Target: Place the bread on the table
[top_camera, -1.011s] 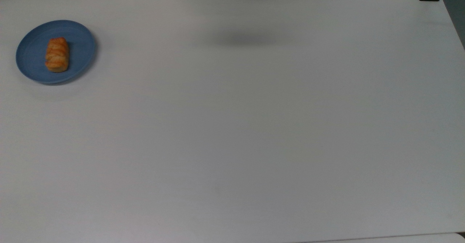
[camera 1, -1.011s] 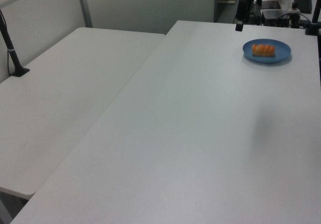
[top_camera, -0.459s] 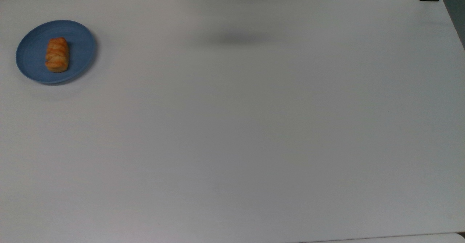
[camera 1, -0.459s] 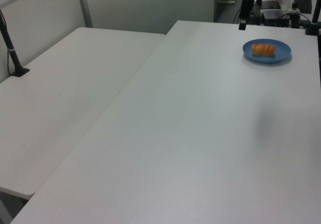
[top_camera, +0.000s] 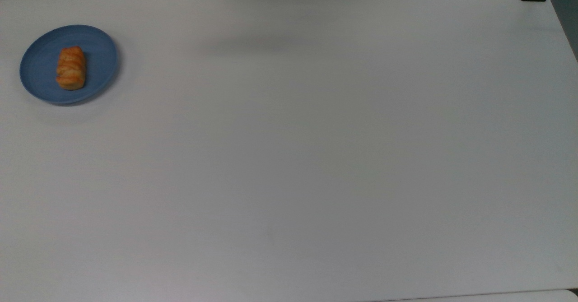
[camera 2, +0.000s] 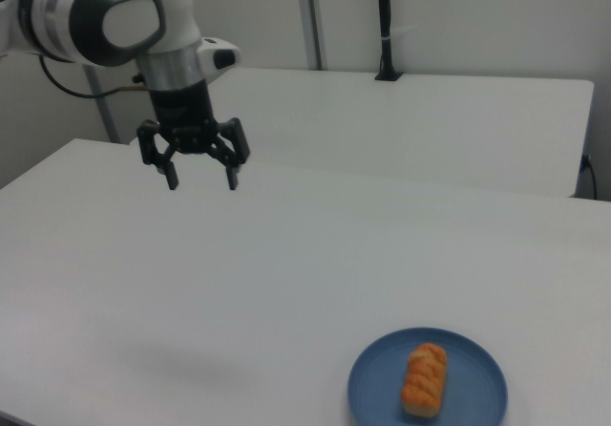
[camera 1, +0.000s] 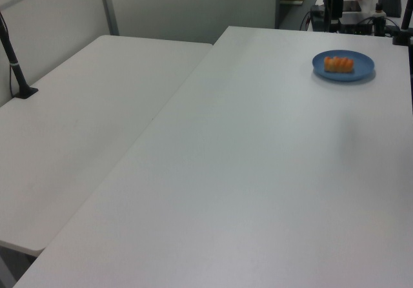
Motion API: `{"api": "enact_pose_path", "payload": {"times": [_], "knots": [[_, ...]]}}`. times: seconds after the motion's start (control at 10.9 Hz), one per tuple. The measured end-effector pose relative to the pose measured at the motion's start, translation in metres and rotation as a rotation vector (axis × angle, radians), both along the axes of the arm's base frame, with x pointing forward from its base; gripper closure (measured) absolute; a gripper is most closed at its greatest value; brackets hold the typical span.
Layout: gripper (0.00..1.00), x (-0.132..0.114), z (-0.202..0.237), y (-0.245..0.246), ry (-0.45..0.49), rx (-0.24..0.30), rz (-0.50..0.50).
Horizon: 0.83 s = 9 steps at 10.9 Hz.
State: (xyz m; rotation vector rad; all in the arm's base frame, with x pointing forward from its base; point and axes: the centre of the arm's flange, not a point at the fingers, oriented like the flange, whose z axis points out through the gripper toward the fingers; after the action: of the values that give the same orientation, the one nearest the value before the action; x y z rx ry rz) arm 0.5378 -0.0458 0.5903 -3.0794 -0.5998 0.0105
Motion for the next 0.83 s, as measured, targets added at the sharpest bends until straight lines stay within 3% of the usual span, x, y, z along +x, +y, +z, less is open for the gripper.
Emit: {"api": "enact_pose_path", "payload": {"times": [0.46, 0.83], "knots": [[0.0, -0.003, -0.003, -0.119, -0.008, -0.019, -0.051], [0.0, 0.005, -0.043, -0.219, -0.067, -0.087, -0.136]]}}
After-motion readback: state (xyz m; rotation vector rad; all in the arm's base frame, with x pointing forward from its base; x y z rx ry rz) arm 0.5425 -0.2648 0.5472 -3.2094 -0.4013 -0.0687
